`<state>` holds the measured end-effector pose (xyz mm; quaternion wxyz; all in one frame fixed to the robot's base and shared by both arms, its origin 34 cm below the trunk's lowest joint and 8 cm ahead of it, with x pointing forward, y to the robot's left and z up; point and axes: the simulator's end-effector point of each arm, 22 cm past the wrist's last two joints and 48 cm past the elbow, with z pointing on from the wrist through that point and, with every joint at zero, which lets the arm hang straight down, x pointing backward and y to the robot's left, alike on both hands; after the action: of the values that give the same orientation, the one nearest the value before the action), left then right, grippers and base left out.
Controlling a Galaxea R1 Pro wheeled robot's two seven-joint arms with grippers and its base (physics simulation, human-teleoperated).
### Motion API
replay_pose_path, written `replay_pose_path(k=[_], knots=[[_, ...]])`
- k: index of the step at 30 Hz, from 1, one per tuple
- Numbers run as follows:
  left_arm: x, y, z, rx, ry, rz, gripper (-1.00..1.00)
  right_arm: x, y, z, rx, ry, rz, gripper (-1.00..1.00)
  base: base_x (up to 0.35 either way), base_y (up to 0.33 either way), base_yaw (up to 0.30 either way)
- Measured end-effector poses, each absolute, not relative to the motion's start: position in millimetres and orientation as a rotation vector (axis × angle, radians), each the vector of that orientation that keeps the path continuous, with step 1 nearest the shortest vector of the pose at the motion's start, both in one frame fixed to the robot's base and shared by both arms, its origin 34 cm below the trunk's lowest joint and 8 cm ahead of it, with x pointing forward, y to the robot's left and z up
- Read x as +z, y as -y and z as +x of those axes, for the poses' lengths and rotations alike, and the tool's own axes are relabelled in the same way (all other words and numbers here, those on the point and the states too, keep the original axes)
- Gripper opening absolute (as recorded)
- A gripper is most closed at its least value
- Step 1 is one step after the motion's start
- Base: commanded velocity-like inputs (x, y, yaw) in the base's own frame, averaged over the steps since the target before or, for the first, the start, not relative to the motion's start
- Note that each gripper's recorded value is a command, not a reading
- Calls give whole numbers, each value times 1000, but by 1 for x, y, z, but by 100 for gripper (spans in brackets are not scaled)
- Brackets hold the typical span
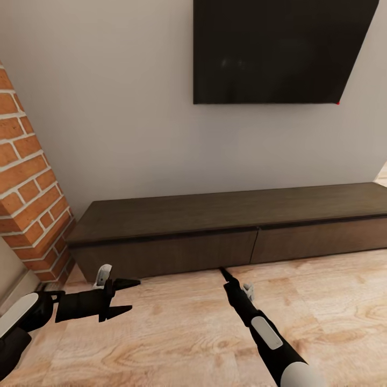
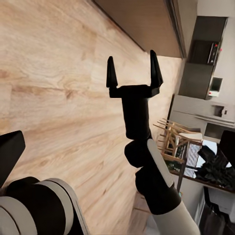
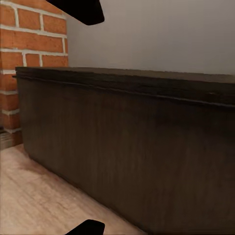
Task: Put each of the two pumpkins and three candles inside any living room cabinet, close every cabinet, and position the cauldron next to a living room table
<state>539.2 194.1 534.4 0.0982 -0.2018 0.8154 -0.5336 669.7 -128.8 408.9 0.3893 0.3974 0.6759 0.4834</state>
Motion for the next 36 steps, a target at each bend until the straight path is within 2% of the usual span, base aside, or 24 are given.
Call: replay_pose_path(k=[10, 22, 30, 36], knots=[[524, -194, 540, -1589, -2427, -622, 100, 393, 132, 668, 1212, -1727, 1047, 100, 33, 6, 0], [524, -192, 538, -1591, -2431, -618, 100, 400, 140, 672, 1265, -1635, 1142, 100, 305, 10, 0], [523, -191, 538, -1593, -2432, -617, 100, 426, 145, 677, 1314, -1514, 1088, 100, 310, 0, 0], [523, -191, 538, -1593, -2432, -617, 100, 432, 146, 678, 1324, -1485, 1071, 100, 93, 0, 0]])
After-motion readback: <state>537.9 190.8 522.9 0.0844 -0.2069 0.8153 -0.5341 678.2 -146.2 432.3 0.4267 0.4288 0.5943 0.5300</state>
